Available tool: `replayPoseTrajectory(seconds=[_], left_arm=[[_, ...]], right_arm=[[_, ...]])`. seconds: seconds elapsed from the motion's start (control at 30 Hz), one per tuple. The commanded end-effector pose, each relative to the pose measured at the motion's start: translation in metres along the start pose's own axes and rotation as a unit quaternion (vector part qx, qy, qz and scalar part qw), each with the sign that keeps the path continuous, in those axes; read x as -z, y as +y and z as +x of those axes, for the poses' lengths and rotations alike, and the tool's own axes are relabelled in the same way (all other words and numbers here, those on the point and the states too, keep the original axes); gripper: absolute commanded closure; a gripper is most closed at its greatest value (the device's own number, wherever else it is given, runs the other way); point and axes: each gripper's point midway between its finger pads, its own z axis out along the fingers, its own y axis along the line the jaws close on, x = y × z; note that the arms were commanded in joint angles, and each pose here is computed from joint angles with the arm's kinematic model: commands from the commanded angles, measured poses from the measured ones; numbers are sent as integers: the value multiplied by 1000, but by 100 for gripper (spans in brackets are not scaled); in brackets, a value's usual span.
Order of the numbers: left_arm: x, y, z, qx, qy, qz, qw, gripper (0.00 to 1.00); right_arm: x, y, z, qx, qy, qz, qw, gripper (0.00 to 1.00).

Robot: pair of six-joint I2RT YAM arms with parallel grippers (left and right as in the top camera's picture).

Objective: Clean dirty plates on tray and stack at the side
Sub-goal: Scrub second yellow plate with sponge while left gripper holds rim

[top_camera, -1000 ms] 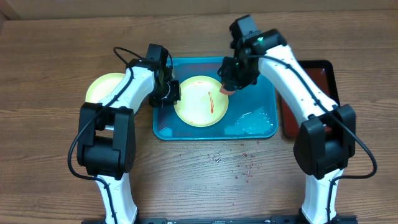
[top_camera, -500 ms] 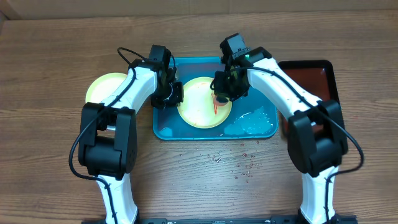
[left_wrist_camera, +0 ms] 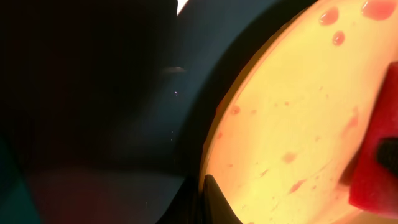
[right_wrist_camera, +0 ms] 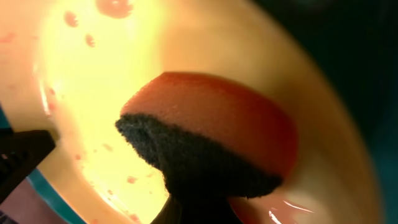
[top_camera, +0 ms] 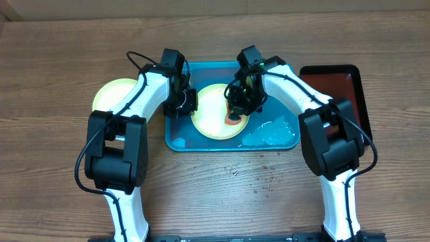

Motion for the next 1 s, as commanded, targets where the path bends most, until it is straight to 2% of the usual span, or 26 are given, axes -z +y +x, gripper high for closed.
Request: replayPoseTrajectory(seconds=[0.0,0.3,0.4,0.57,0.7,0.97], left_arm=[[-7,-13,8,-16,19,35,999,96],[-7,-13,8,-17,19,35,999,96],[-7,-13,8,-17,20,35,999,96],[-7,-12,8,-16,19,34,999,96],[-7,-11,7,-17,18,31,999,96],[-7,-11,7,-17,19,31,999,96]], right_arm=[[-27,24,22,24,36,-23,999,96],[-34,29,36,38,46,2,998,96],[-24,11,32,14,50,23,998,96],[9,-39,13,-23,31,109,993,96],[23,-54,2,-28,17,133,991,96],[11,-24,-21,22,-37,99,994,96]])
